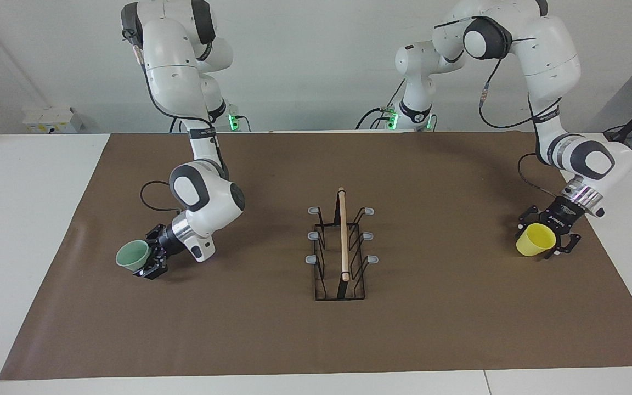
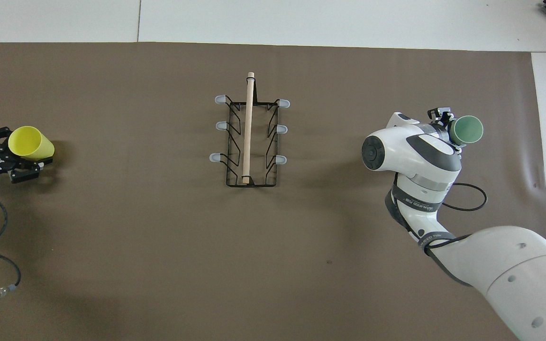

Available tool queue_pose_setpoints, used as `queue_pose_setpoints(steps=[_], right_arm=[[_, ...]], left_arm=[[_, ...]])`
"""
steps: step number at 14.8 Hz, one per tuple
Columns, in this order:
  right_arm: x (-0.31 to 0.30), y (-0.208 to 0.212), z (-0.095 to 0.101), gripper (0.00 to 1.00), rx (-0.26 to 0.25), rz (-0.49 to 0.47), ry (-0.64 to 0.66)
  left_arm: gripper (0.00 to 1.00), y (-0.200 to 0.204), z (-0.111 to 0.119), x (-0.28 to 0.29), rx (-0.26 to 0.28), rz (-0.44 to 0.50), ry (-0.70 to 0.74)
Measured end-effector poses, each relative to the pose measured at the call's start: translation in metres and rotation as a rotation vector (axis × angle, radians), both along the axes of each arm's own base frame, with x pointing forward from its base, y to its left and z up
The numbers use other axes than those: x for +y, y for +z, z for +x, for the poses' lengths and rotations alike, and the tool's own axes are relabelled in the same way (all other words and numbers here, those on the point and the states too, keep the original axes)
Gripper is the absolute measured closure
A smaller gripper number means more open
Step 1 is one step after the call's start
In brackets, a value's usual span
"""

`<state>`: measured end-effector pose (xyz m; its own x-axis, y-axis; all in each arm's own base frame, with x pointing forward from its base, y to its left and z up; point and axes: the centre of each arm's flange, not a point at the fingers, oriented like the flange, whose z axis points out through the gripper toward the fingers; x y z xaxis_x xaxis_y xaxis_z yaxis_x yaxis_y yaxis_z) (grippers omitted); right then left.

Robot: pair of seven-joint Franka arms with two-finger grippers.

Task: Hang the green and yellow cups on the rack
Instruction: 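Grasp the green cup with the right gripper while the left gripper grasps the yellow cup, then lift the green cup with the right gripper while the left gripper lifts the yellow cup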

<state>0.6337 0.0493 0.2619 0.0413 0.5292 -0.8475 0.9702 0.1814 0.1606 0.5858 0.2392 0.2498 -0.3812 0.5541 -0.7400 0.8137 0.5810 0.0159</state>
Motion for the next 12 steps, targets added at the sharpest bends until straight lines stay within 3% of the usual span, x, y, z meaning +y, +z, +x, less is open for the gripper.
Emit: queue_pose_setpoints(steps=[4, 6, 7, 12], right_arm=[[0.002, 0.067, 0.000, 0.31, -0.021, 0.144, -0.092], [0.002, 0.111, -0.005, 0.31, -0.038, 0.240, -0.126], [0.003, 0.130, -0.009, 0.31, -0.040, 0.290, -0.141], [0.009, 0.171, -0.025, 0.31, -0.028, 0.522, -0.251]], left_arm=[[0.05, 0.001, 0.000, 0.000, -0.002, 0.002, 0.005], [0.28, 0.002, 0.000, 0.000, -0.004, 0.002, 0.007], [0.33, 0.003, 0.000, 0.000, -0.005, 0.002, 0.007], [0.33, 0.021, 0.006, -0.007, -0.039, 0.007, -0.005]])
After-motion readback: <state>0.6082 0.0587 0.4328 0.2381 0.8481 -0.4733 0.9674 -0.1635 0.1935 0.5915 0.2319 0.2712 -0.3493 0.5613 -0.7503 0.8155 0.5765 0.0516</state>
